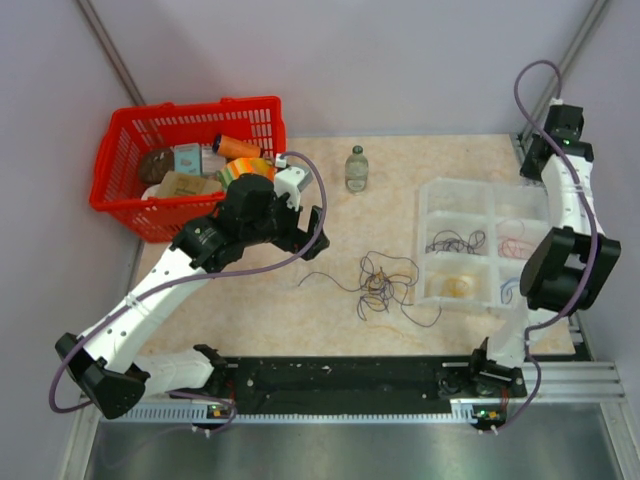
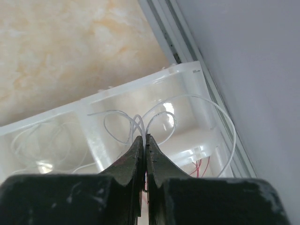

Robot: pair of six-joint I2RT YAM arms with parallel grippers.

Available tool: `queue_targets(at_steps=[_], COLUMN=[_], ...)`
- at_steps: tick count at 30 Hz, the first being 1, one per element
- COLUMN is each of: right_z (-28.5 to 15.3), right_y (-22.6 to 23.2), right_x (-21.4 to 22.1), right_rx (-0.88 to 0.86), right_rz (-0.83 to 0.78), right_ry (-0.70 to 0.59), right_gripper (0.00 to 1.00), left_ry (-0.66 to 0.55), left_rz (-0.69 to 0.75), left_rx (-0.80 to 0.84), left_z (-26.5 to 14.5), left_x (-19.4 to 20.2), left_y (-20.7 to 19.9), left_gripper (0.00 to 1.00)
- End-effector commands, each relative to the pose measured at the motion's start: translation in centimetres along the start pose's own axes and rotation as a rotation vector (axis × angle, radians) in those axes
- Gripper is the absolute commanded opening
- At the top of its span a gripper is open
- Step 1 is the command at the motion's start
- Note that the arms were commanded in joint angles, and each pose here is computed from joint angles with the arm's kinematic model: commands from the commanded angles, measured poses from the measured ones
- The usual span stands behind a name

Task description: Untangle the cables

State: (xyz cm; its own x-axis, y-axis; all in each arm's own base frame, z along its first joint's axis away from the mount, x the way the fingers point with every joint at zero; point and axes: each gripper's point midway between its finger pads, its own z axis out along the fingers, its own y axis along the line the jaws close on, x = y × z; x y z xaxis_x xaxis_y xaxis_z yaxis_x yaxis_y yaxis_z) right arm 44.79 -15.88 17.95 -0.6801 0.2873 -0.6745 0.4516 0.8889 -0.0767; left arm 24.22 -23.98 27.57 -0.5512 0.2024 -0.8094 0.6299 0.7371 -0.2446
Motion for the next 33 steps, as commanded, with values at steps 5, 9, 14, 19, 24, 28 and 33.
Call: queue_targets(at_steps=[5, 9, 14, 19, 24, 28, 33], right_z=[-5.6, -3.2, 0.6, 1.5, -0.7, -5.8, -13.4], right_y=[9.9, 14.1, 13.9, 14.0, 13.2, 15.9, 21.2], right_x=[1.5, 3.9, 5.9, 7.4, 6.1, 5.7, 9.0], right_rx=[-0.283, -0.3, -0.216, -0.21, -0.166, -0.205, -0.378], right_rz=[-0.016, 0.015, 0.04, 0.014, -0.044, -0.119, -0.228], right_ry=[-0.003, 0.072, 0.121, 0.157, 0.112, 0.049, 0.011], right_gripper=[0.0, 0.0, 0.0, 0.22, 0.6, 0.86, 0.89], left_ry=[-0.037, 0.003, 0.008, -0.005, -0.055, -0.091, -0.167], left_rz=[-0.003, -0.085, -0.081, -0.082, -0.075, -0.121, -0.307], left_rx=[-0.001, -0.083, -0.092, -0.126, -0.187, -0.251, -0.44], left_z=[-0.1, 2.7, 2.4, 1.8, 1.3, 1.7, -0.3], left_x=[-0.9, 0.6, 0.7, 0.6, -0.3, 0.7, 1.2], left_y=[0.0, 4.6, 4.6, 5.2, 6.1, 7.7, 12.5], left_gripper=[0.98, 0.98, 0.98, 0.98, 0.98, 0.98, 0.98])
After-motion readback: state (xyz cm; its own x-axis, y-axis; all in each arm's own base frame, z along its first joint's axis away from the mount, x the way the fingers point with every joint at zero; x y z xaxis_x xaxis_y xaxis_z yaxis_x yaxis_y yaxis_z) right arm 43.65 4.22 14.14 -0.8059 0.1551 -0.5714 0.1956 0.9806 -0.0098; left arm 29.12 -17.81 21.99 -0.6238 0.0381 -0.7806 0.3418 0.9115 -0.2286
